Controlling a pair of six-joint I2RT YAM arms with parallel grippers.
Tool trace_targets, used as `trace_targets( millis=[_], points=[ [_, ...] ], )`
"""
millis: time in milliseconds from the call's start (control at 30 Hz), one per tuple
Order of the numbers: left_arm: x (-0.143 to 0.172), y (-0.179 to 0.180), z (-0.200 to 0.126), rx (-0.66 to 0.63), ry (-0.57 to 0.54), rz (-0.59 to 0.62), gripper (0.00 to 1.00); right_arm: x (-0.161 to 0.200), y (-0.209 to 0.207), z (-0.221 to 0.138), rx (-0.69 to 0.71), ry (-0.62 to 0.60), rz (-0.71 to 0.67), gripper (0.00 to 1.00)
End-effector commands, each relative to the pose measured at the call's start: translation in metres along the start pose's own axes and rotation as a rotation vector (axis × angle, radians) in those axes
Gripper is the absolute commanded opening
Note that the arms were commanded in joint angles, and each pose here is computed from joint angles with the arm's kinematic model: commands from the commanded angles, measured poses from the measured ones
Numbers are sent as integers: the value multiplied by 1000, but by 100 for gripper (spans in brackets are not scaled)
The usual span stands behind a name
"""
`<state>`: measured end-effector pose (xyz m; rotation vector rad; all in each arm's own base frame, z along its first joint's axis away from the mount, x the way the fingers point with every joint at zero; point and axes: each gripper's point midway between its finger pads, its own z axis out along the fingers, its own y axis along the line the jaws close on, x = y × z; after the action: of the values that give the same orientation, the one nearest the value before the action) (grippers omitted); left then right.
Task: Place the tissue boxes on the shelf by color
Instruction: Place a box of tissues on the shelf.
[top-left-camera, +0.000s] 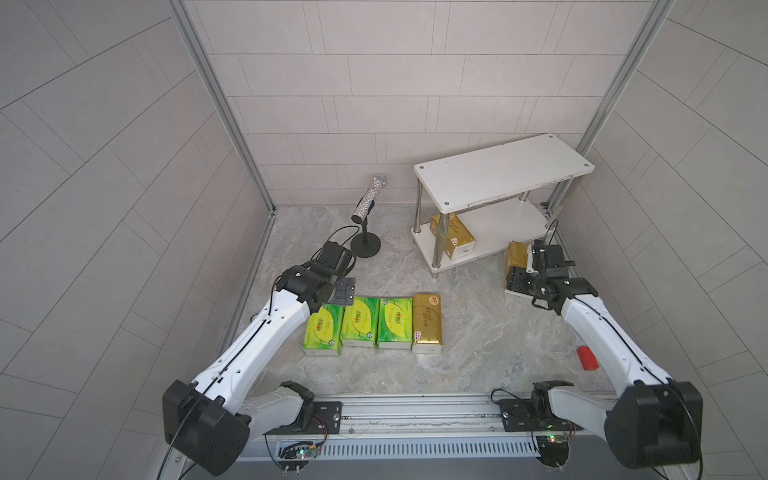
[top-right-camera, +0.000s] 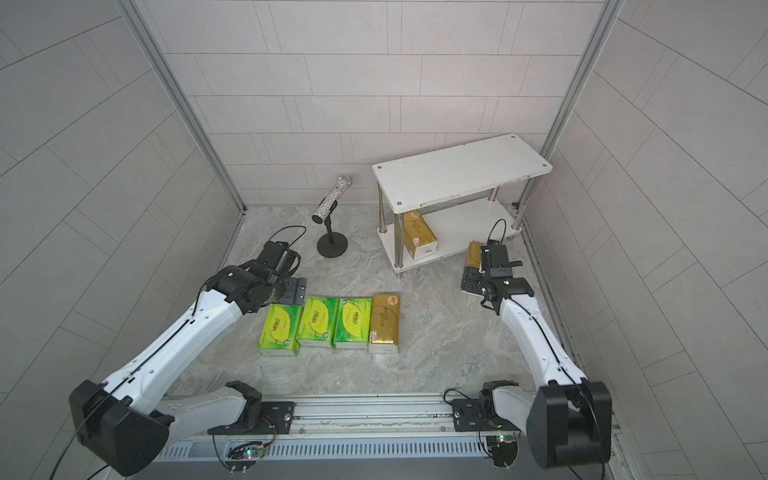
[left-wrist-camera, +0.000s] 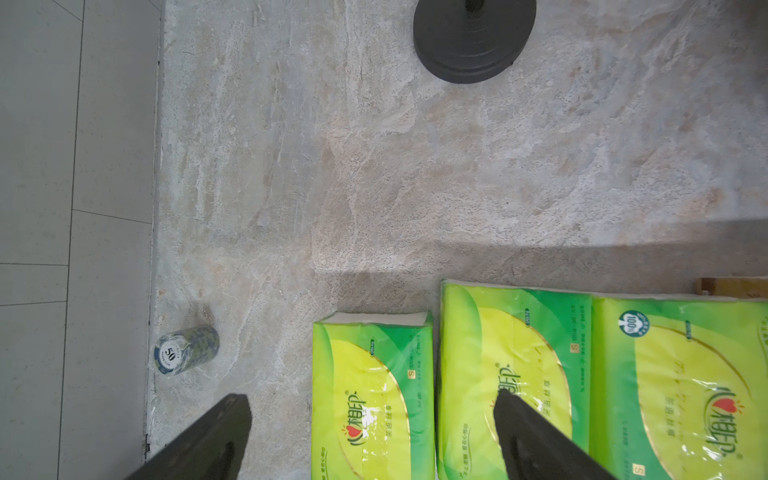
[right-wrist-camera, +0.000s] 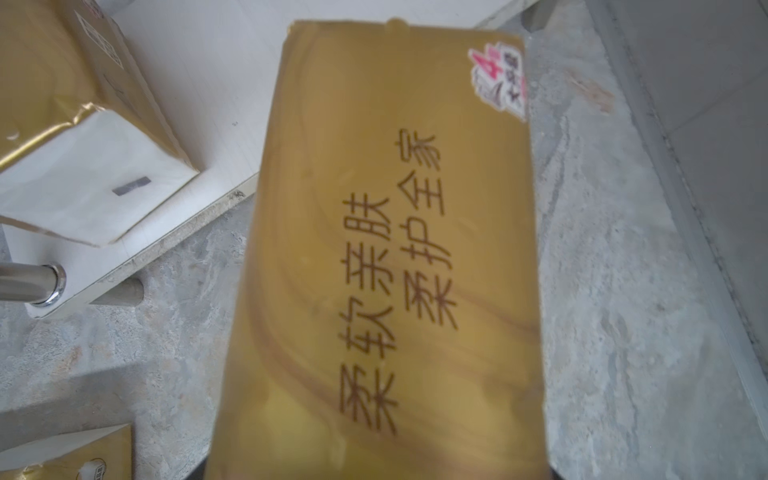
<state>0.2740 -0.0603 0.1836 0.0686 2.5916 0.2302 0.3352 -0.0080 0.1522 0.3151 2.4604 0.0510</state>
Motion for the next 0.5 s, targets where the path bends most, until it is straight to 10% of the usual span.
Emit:
trace_targets(
  millis=[0, 467],
  points=[
    [-9, -3, 8, -21, -19, -23, 100, -38, 23, 12, -112, -19, -129, 74],
    [-8, -3, 17, -73, 49, -21, 100, -90, 33, 107, -157, 21, -215, 75]
  ],
)
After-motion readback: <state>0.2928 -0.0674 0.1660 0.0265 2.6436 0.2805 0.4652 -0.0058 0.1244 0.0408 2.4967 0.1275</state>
